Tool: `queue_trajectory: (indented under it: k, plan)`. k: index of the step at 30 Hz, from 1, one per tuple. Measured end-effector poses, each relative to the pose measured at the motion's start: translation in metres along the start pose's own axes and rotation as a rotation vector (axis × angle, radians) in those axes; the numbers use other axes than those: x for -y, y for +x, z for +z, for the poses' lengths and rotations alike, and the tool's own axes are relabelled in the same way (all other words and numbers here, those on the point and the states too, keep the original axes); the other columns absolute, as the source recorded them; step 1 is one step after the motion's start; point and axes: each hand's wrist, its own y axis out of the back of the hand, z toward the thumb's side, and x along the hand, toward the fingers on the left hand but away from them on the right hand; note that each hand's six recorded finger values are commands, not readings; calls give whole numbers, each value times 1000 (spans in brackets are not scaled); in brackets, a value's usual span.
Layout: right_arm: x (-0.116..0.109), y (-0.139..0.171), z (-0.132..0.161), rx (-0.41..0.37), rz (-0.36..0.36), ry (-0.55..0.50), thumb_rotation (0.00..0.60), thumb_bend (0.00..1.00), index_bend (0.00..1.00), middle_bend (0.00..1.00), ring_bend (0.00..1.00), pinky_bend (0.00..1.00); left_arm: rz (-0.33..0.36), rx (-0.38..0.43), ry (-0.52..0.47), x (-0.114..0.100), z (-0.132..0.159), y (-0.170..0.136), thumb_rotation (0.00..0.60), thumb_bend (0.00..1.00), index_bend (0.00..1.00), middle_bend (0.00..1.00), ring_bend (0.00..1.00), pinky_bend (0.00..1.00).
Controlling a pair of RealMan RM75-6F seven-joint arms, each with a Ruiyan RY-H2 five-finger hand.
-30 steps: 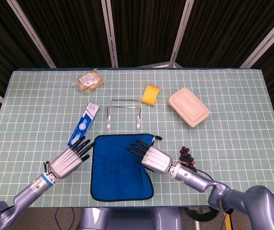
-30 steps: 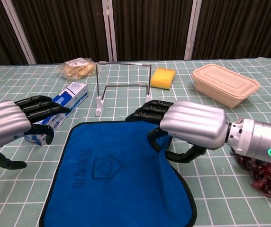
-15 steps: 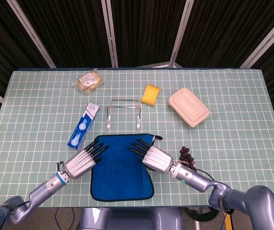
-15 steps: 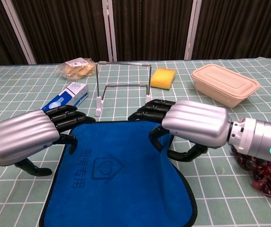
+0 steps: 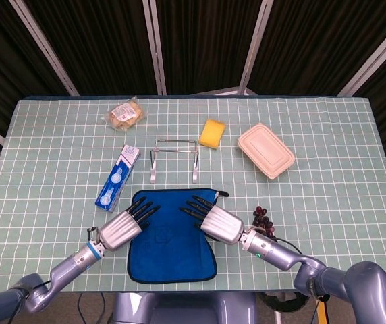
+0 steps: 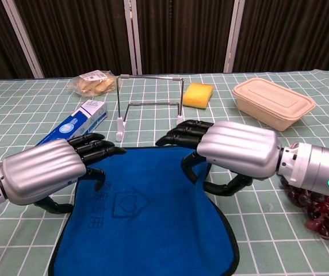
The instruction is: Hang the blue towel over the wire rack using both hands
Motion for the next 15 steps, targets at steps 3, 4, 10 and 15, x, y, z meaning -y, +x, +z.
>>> queue_trajectory:
  k: [3,4,10,15]
  plan:
    - [0,0,0,1,-2,-2,600,408,634,44,0,0,4,4,3,-1,1,3,600,156,447,0,0,0]
    - [-1,0,0,1,-2,-2,600,408,634,44,0,0,3,5,3,-1,2,3,600,155,447,0,0,0]
    - [-2,1,0,-1,-6,-2,600,409,635,44,0,0,11,19,7,-4,8,8,600,199,447,0,0,0]
    - [-3,2,0,-1,-7,-2,600,410,635,44,0,0,19,25,4,-9,10,10,600,209,447,0,0,0]
